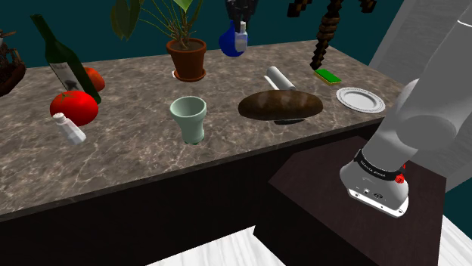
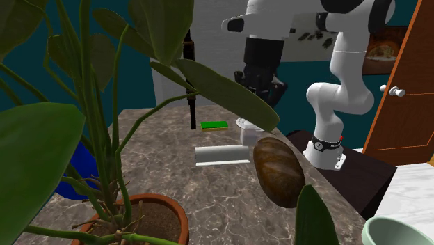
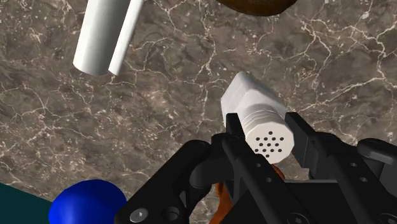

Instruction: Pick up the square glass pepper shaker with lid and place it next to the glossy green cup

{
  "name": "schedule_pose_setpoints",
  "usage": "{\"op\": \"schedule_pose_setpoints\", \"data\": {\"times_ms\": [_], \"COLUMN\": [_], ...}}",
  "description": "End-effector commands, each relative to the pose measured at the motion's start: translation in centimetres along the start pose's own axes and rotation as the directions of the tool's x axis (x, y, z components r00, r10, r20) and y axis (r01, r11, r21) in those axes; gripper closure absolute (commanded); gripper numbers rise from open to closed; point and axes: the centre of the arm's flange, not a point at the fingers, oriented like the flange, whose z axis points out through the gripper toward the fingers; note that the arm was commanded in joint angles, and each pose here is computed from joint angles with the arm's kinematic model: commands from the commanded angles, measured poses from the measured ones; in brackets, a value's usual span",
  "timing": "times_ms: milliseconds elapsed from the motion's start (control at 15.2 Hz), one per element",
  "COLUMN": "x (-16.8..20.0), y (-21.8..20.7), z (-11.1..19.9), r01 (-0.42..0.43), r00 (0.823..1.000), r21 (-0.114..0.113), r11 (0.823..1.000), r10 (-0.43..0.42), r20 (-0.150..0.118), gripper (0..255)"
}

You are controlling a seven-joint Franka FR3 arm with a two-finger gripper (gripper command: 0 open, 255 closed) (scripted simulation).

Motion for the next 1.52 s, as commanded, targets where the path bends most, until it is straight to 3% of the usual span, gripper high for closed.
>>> {"op": "schedule_pose_setpoints", "data": {"times_ms": [0,1056,1452], "x": [-0.9,-7.2,-7.4], "y": [-2.7,-22.6,-22.8], "z": [0.0,-1.4,1.8], "r01": [-0.001,-0.001,-0.001], "r00": [1.0,1.0,1.0], "r21": [0.0,0.0,0.0], "r11": [1.0,1.0,1.0], "r10": [0.001,0.001,0.001], "r20": [0.0,0.0,0.0], "gripper": [255,255,255]}}
